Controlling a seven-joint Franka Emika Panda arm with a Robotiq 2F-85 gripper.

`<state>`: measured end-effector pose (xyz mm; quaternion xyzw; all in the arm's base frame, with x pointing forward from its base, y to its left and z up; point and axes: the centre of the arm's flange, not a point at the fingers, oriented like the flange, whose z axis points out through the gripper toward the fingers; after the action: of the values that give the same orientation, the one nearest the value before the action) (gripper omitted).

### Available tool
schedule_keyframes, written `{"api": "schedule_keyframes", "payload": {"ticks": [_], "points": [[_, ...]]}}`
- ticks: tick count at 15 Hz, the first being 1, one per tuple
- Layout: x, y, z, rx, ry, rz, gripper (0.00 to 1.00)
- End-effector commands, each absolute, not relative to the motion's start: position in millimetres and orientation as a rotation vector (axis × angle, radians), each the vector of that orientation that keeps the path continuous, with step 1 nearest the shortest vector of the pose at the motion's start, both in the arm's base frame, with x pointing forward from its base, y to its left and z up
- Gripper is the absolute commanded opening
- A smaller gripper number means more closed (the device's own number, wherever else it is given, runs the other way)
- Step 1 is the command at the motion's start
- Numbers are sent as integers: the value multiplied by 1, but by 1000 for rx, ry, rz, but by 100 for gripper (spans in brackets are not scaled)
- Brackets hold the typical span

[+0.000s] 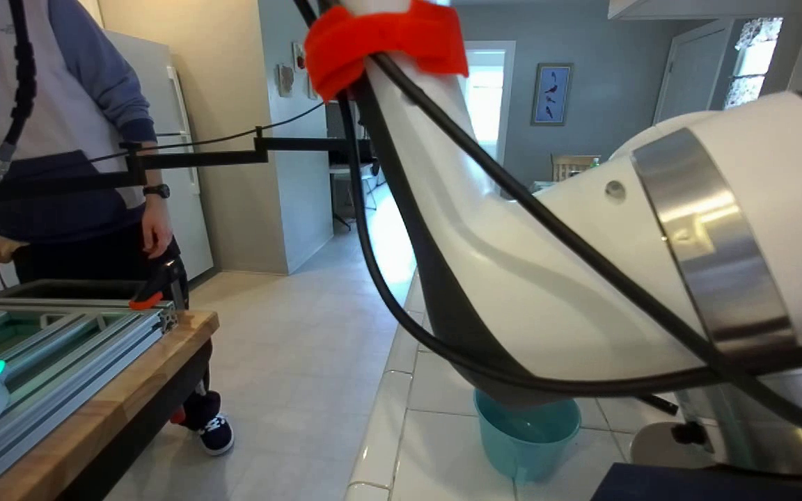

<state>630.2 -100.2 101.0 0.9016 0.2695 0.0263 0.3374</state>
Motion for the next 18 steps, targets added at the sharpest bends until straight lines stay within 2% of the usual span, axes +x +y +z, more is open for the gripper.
{"api": "schedule_keyframes", "payload": {"ticks": [1,18], "points": [[651,-103,94,2377,669,135,100],[672,-127,89,2325,622,200,100]]}}
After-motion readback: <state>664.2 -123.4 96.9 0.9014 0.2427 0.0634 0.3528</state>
